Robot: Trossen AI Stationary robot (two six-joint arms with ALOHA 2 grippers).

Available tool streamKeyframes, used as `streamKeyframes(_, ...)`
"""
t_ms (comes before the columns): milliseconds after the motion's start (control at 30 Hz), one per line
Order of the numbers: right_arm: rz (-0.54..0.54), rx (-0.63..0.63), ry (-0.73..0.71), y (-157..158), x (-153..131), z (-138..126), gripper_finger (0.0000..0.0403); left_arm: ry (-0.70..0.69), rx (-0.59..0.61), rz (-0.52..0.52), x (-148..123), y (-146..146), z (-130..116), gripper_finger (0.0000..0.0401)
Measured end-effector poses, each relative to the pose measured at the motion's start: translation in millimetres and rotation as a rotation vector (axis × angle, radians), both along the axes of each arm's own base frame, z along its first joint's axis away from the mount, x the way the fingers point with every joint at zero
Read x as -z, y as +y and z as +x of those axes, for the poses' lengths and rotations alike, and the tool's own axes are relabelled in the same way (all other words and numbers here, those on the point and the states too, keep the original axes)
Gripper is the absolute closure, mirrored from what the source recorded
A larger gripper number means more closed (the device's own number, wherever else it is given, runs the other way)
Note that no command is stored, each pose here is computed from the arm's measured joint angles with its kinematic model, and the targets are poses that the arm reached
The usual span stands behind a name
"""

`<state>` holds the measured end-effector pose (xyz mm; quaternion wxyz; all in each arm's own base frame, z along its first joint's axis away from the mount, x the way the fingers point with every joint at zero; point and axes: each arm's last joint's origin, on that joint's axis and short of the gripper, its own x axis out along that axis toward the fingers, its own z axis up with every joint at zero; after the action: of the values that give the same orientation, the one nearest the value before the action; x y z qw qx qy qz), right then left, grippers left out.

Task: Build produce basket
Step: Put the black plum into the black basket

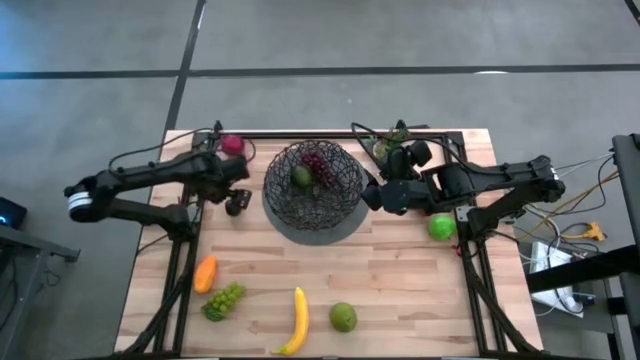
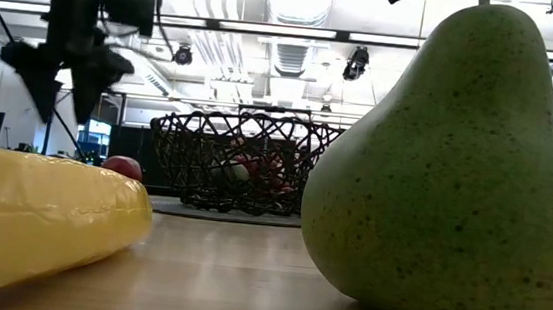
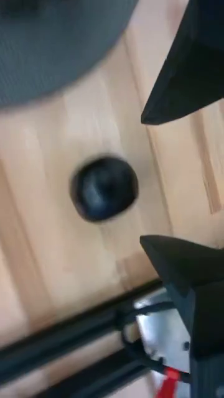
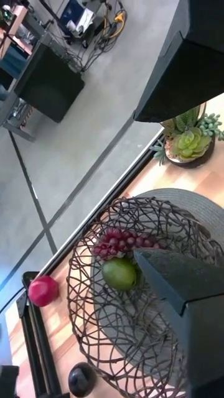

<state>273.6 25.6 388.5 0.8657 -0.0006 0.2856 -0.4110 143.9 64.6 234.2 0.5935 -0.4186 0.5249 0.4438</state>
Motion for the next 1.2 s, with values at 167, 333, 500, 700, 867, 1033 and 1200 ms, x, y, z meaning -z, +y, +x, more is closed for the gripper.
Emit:
streamKeyframes(167, -0.002, -0.002, -0.002, 0, -1, -1, 0.0074, 0.057, -0.064, -0.027, 26, -1, -2, 0.0087)
streamKeyframes(333, -0.009, -0.009, 0.009, 0, -1, -1, 0.0074, 0.024, -0.093, -0.014, 46, 1, 1, 0.0093)
streamKeyframes(500, -0.01, -0.01, 0.01, 0, -1, -2, 0.0074, 0.052, -0.149, 0.042, 61, 3, 2, 0.0107)
streamKeyframes(700, -0.01, -0.011, 0.01, 0, -1, -2, 0.0074, 0.106, -0.149, 0.117, 67, 7, 5, 0.0124)
streamKeyframes(867, -0.01, -0.011, 0.01, 0, -1, -2, 0.0074, 0.136, -0.099, 0.11, 72, 8, 7, 0.0159)
streamKeyframes(1033, -0.01, -0.01, 0.01, 0, -1, -1, 0.0074, 0.148, -0.011, 0.078, 69, 8, 9, 0.0202)
streamKeyframes(1200, -0.009, -0.01, 0.009, 0, -1, -2, 0.0074, 0.057, 0.073, 0.023, 24, 6, 14, 0.0205)
